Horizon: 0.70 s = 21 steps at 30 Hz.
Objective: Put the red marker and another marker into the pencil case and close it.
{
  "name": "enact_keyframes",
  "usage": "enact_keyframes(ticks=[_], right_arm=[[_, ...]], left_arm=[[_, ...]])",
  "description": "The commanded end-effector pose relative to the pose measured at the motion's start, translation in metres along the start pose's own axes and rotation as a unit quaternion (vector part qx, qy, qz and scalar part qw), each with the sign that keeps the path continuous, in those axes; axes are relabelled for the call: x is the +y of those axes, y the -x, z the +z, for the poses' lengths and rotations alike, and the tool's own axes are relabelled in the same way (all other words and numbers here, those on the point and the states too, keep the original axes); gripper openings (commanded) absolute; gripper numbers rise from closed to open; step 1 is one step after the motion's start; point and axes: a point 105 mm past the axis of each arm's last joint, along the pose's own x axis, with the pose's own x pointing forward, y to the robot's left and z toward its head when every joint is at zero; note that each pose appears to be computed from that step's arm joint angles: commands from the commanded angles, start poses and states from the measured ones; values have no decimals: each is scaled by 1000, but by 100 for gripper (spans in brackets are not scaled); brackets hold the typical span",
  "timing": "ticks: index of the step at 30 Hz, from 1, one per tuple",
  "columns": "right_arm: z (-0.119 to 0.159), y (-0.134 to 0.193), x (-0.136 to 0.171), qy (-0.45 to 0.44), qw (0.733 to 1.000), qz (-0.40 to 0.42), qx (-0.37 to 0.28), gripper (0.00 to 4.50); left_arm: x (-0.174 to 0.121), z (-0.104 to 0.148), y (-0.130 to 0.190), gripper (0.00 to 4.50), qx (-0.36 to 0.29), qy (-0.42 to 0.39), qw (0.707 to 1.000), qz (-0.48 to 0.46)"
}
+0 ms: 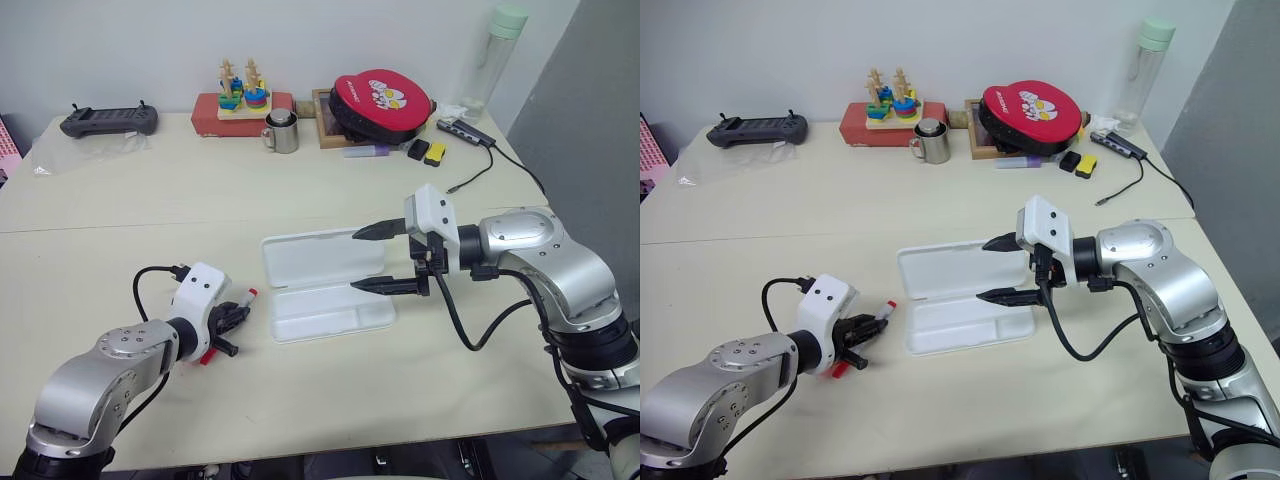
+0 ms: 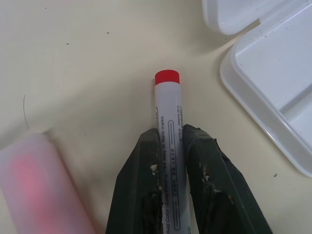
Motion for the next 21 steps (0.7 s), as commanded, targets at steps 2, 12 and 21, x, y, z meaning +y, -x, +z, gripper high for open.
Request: enact_keyframes(ticks=[2, 12, 21], right_arm=[[11, 5, 0, 24, 1000, -5, -9, 387], [11, 6, 0, 23, 1000, -4, -6, 387], [9, 8, 2, 21, 1000, 0, 1, 387]], left_arm=[[-2, -2, -1, 41, 6, 8, 1000, -4], [-5, 16, 4, 41, -26, 5, 1000, -7], [-16, 40, 29, 41, -50, -39, 998, -21]])
